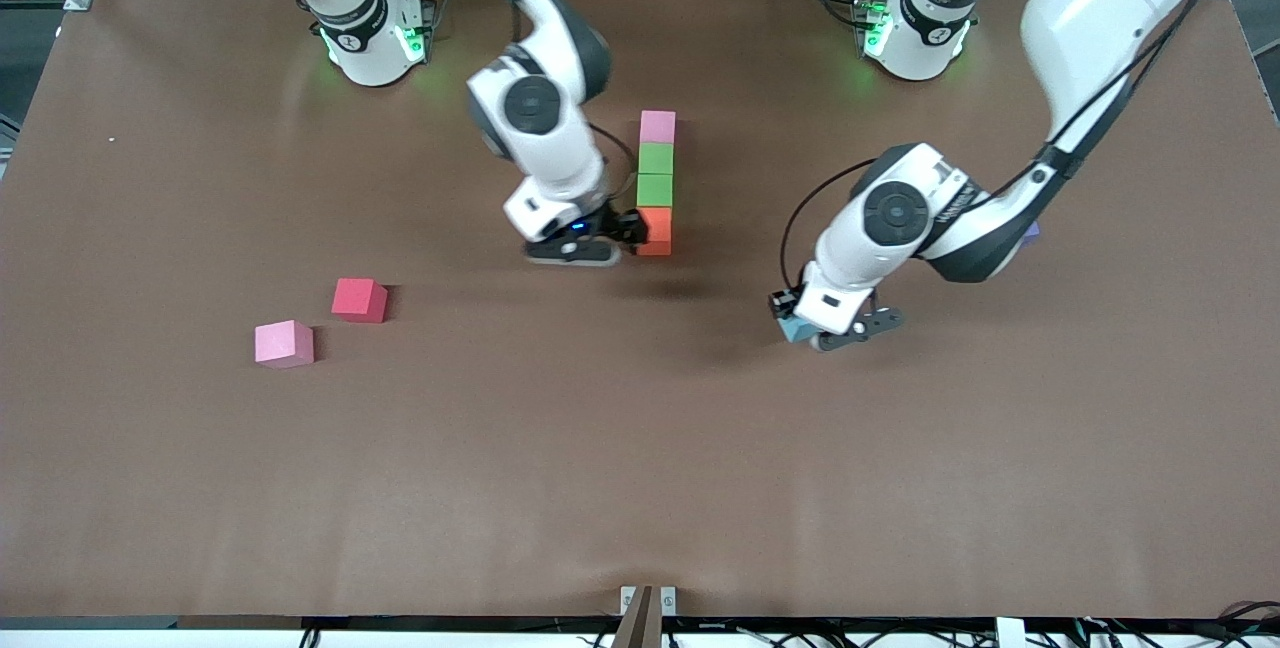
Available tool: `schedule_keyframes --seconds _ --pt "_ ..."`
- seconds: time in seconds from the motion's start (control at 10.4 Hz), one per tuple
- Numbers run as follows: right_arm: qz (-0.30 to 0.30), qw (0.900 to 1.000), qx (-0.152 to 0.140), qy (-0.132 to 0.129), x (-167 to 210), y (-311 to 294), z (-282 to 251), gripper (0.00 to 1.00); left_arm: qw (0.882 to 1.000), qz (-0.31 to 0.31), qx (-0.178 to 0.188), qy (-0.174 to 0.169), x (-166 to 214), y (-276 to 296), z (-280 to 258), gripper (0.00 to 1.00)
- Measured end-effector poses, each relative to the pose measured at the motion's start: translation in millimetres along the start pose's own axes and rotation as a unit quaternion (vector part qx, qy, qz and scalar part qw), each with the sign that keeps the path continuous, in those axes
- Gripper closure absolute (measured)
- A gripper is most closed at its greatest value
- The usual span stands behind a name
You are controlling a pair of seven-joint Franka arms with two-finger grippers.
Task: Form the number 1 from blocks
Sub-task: 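Lift the cyan cube with the left gripper while the right gripper returns to rest, then place the cyan cube below the orange cube with the left gripper and release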
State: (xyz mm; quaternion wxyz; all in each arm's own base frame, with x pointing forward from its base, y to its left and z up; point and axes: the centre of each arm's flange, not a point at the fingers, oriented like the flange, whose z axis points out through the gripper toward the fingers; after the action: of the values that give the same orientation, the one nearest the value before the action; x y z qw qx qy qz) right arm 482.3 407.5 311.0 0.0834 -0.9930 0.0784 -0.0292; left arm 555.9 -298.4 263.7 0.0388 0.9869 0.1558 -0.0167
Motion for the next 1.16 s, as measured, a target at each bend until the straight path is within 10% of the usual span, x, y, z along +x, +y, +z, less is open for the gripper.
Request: schedule_keyframes --seconds 0.77,1.16 --pt "-0.025 0.992 -0.081 0.096 141.5 215.4 -108.8 0.00 0.999 0.044 0.018 -0.006 -65.4 127.0 39.9 0.44" --pt "-0.057 0.989 -0.131 0.045 150.2 256.0 -251.6 0.00 0.995 0.089 0.030 -0.045 -73.3 139.4 52.1 0.44"
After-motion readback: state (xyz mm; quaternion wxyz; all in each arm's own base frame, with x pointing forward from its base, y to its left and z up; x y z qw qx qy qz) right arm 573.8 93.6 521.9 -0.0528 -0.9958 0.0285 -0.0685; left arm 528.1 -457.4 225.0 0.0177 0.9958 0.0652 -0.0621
